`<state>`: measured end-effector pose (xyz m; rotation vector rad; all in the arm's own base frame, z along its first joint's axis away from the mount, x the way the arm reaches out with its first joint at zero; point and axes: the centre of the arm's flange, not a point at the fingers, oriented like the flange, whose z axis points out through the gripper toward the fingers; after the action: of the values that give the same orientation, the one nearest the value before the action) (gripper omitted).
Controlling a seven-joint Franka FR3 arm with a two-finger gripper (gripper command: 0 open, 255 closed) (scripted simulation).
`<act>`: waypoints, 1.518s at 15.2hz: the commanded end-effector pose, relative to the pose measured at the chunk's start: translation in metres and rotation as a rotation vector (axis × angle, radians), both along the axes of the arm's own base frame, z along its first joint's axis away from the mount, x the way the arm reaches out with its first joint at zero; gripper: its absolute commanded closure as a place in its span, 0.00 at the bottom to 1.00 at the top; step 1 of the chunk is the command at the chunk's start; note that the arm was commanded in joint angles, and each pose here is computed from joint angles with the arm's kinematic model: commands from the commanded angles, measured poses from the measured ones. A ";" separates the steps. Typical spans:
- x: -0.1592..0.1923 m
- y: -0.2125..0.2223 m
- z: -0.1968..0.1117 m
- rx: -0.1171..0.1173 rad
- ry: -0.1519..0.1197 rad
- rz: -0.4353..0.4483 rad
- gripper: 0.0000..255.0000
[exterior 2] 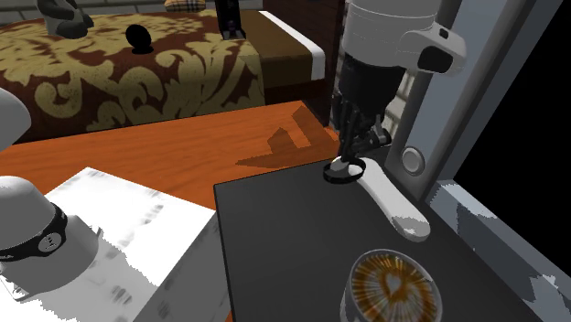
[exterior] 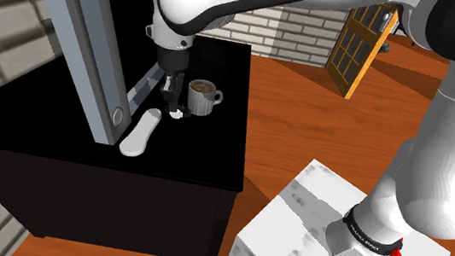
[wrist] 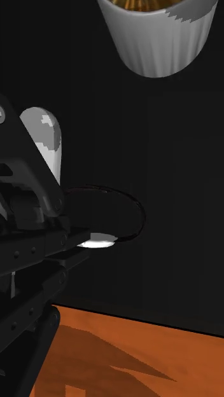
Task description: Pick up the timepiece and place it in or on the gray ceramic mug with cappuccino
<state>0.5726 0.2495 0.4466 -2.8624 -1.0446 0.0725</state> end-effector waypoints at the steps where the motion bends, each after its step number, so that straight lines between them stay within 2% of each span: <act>1: 0.000 0.000 0.011 0.000 0.001 0.000 1.00; 14: 0.000 0.000 0.078 0.000 0.001 0.000 1.00; 23: 0.050 -0.106 0.094 0.000 0.001 0.000 1.00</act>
<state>0.6193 0.1591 0.5398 -2.8632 -1.0427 0.0737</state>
